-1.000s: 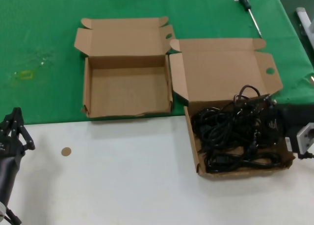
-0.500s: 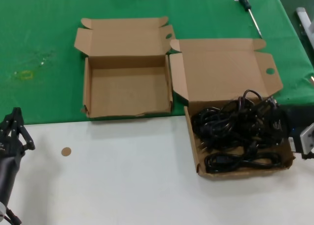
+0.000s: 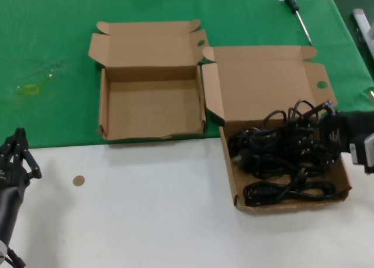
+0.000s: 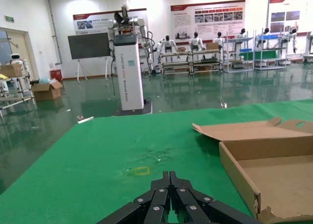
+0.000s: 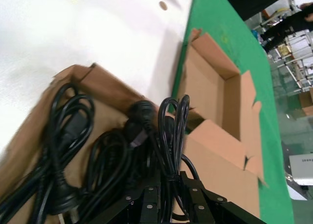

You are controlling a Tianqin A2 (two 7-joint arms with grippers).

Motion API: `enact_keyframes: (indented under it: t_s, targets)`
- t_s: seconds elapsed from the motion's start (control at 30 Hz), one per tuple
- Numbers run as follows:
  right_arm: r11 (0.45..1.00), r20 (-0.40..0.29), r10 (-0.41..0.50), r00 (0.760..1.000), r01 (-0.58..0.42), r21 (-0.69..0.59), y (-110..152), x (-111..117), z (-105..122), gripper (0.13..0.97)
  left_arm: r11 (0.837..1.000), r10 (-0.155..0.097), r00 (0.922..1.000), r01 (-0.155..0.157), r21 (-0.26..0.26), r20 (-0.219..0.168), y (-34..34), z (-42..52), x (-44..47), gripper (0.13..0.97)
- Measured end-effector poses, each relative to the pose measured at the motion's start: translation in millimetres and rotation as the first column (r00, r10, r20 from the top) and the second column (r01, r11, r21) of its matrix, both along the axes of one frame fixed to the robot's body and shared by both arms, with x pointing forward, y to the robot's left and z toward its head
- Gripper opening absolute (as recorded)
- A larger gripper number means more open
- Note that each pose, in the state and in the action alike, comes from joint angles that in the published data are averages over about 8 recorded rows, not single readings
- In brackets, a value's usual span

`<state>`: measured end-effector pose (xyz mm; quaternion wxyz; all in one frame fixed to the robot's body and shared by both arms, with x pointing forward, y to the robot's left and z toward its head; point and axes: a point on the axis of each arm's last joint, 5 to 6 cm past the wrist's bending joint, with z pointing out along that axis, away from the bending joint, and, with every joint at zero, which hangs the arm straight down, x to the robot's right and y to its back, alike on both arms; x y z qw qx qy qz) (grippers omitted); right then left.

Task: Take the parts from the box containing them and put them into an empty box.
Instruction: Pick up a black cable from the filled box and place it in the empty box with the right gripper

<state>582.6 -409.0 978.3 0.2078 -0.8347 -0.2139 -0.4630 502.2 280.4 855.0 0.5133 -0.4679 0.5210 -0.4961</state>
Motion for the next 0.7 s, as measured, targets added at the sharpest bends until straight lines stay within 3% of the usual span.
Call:
enact_keyframes:
  t_s: [0.33, 0.7]
  targets:
    - [0.998, 0.033, 0.003, 0.999, -0.005, 0.058, 19.1, 13.1, 24.5, 0.215, 1.0, 0.0, 1.0, 0.0, 0.0, 0.0, 0.0, 0.0, 0.0, 0.152]
    - [0.987, 0.054, 0.046, 0.997, -0.054, 0.152, 73.5, 39.0, 28.2, 0.214, 1.0, 0.0, 1.0, 0.0, 0.0, 0.0, 0.0, 0.0, 0.0, 0.152]
